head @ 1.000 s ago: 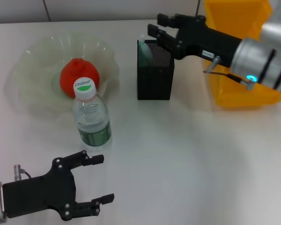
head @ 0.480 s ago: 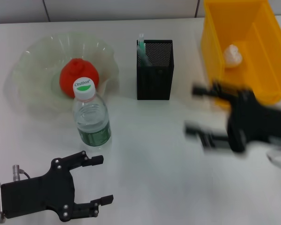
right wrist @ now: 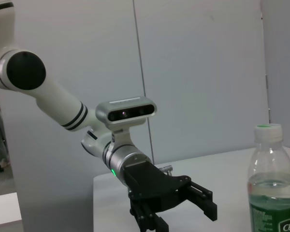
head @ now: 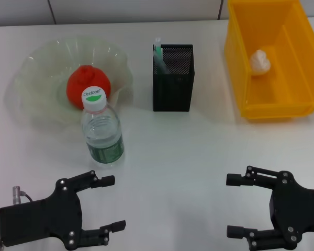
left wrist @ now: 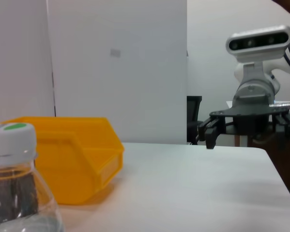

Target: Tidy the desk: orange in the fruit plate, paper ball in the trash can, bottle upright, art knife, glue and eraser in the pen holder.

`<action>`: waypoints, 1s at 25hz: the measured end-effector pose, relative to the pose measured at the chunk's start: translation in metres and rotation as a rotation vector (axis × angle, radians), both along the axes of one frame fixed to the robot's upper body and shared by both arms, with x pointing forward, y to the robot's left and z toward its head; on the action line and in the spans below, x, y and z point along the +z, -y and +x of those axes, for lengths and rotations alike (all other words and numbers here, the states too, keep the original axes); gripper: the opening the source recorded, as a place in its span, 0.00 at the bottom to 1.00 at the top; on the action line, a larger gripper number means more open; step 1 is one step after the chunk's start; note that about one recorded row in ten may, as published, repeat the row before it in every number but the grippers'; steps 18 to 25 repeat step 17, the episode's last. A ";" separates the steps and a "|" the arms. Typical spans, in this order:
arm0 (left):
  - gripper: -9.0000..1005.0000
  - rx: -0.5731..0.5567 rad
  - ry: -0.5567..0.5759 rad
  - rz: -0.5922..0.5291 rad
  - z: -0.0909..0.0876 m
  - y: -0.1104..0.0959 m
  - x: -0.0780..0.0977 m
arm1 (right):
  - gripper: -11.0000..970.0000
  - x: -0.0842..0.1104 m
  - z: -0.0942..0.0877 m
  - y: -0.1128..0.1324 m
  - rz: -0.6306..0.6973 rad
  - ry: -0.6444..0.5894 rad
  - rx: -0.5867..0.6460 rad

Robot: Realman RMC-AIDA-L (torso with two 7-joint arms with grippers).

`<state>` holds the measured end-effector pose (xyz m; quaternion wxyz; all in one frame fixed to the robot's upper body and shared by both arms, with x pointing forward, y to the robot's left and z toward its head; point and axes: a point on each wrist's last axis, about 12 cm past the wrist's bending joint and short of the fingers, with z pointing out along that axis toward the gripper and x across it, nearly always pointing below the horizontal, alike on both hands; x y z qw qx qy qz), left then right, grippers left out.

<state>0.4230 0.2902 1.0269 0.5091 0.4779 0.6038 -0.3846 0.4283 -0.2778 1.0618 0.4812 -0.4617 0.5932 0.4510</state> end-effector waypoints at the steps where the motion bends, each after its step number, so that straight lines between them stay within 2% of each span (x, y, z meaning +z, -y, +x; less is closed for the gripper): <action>1: 0.81 -0.002 0.000 -0.002 0.000 0.000 0.000 | 0.87 -0.001 0.000 0.000 -0.001 -0.002 -0.003; 25: 0.81 0.001 0.005 -0.015 -0.002 0.001 0.001 | 0.87 -0.007 0.007 -0.003 -0.023 -0.002 -0.038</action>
